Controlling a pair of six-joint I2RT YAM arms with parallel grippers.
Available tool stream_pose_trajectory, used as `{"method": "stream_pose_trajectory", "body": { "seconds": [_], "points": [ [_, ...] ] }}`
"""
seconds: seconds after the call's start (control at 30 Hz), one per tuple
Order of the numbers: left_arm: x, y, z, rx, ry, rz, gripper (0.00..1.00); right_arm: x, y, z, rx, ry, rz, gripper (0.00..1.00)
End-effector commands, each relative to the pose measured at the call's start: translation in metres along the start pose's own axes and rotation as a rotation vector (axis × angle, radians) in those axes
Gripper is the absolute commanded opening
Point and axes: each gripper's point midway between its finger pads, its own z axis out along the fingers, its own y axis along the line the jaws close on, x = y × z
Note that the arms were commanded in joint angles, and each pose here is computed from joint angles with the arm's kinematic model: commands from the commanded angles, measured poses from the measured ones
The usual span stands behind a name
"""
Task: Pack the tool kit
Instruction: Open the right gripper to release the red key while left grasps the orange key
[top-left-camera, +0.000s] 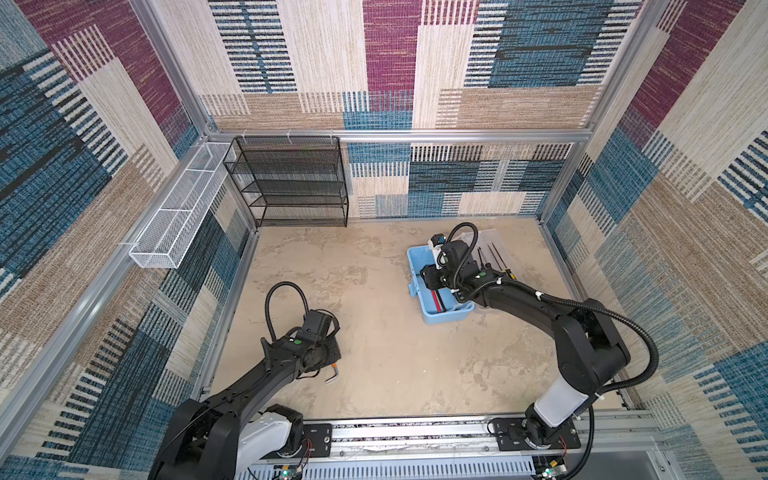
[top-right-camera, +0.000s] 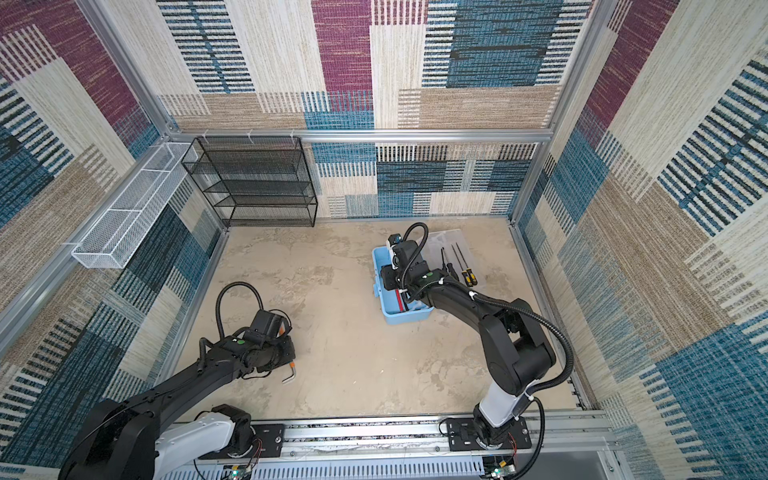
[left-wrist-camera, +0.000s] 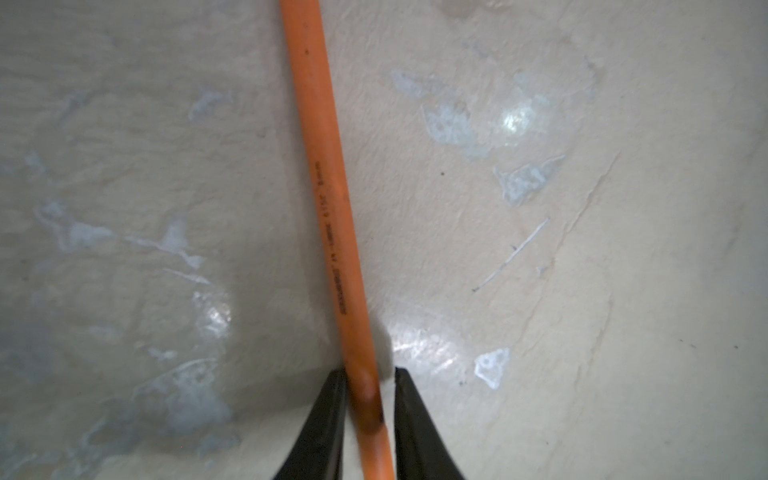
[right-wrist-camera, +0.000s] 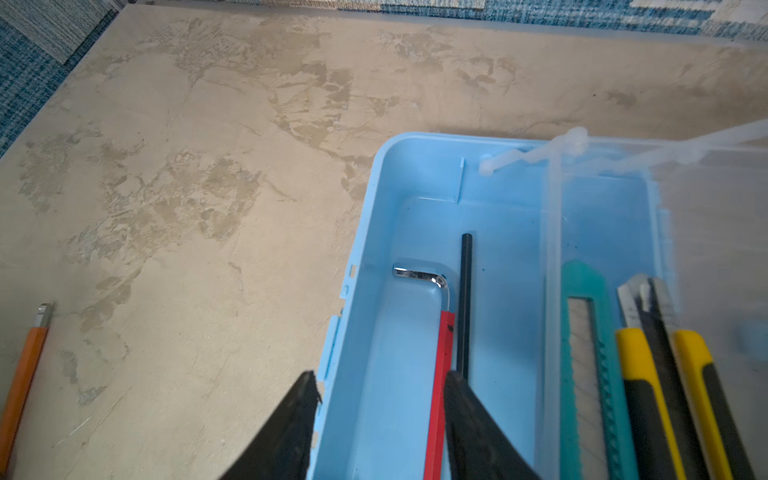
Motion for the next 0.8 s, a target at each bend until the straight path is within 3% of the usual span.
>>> {"method": "stream_pose_trajectory", "body": {
  "seconds": [0.0, 0.27, 0.47, 0.77],
  "points": [
    [0.011, 0.003, 0.000, -0.006, 0.048, -0.021, 0.19, -0.020, 0.009, -0.012, -0.046, -0.099, 0.009, 0.59],
    [0.011, -0.010, -0.001, 0.054, 0.063, 0.000, 0.06, -0.028, 0.006, -0.045, -0.040, -0.211, -0.003, 0.73],
    [0.010, -0.028, 0.002, 0.125, 0.079, 0.007, 0.00, -0.021, -0.001, -0.061, -0.031, -0.248, 0.000, 0.77],
    [-0.013, -0.058, -0.004, 0.202, 0.000, 0.010, 0.00, -0.012, -0.015, -0.087, 0.011, -0.309, 0.015, 0.83]
  ]
}}
